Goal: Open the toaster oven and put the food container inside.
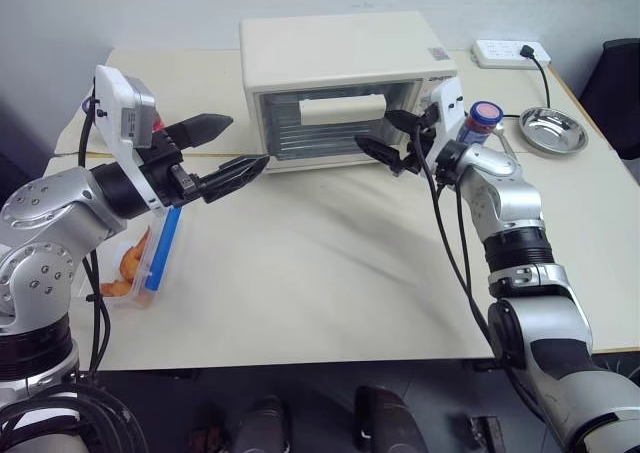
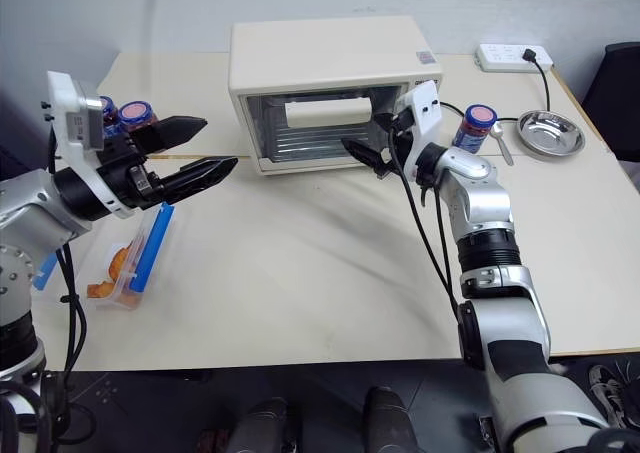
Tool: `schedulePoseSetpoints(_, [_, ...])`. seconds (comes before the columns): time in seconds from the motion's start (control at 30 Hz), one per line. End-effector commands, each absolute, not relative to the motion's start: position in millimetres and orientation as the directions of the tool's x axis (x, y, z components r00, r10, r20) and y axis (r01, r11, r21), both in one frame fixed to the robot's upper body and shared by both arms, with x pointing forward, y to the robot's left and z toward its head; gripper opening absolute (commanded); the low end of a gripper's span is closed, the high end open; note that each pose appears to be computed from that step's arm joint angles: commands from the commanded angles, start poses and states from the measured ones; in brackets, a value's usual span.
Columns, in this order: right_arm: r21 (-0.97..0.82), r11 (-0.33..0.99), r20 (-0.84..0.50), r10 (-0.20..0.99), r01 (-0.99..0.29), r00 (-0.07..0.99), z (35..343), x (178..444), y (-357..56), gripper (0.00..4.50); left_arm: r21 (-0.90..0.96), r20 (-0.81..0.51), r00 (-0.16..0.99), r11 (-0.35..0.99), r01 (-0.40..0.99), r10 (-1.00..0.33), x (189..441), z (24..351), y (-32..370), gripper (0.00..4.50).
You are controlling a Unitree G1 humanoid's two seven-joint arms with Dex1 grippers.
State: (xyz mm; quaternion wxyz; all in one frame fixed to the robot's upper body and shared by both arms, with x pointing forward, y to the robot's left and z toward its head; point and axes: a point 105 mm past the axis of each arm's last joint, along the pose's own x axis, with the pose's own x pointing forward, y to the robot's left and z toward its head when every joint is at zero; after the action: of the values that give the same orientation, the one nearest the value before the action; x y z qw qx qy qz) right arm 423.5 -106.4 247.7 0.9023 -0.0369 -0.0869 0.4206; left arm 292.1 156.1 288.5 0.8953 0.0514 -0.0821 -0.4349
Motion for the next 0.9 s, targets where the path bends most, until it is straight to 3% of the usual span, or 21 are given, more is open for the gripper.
schedulePoseSetpoints(0.03, [-0.185,0.540,0.200,0.839,-0.821,0.506,269,399,-94,4.47,0.198,0.128,0.614,0.626,0.754,-0.779,294,294,157,4.50])
schedulePoseSetpoints(0.17, [-0.200,0.474,0.192,0.877,-0.858,0.440,261,377,-89,4.47,0.210,0.144,0.643,0.658,0.723,-0.752,307,298,162,4.50])
schedulePoseSetpoints(0.37, [-0.165,0.477,0.169,0.876,-0.863,0.452,242,364,-92,4.47,0.248,0.159,0.691,0.706,0.663,-0.705,341,306,164,4.50])
schedulePoseSetpoints(0.47, [-0.150,0.496,0.157,0.866,-0.855,0.475,231,362,-95,4.50,0.291,0.133,0.686,0.690,0.663,-0.715,359,304,156,3.89])
schedulePoseSetpoints(0.67, [-0.136,0.516,0.155,0.854,-0.846,0.496,225,360,-96,4.50,0.366,0.040,0.684,0.647,0.669,-0.729,390,290,139,2.01])
schedulePoseSetpoints(0.87, [-0.128,0.532,0.159,0.844,-0.837,0.512,222,355,-96,4.50,0.422,-0.087,0.643,0.557,0.716,-0.761,400,269,120,0.23])
schedulePoseSetpoints(0.9, [-0.127,0.536,0.158,0.841,-0.834,0.517,221,354,-96,4.50,0.430,-0.106,0.638,0.544,0.721,-0.762,401,265,119,0.23])
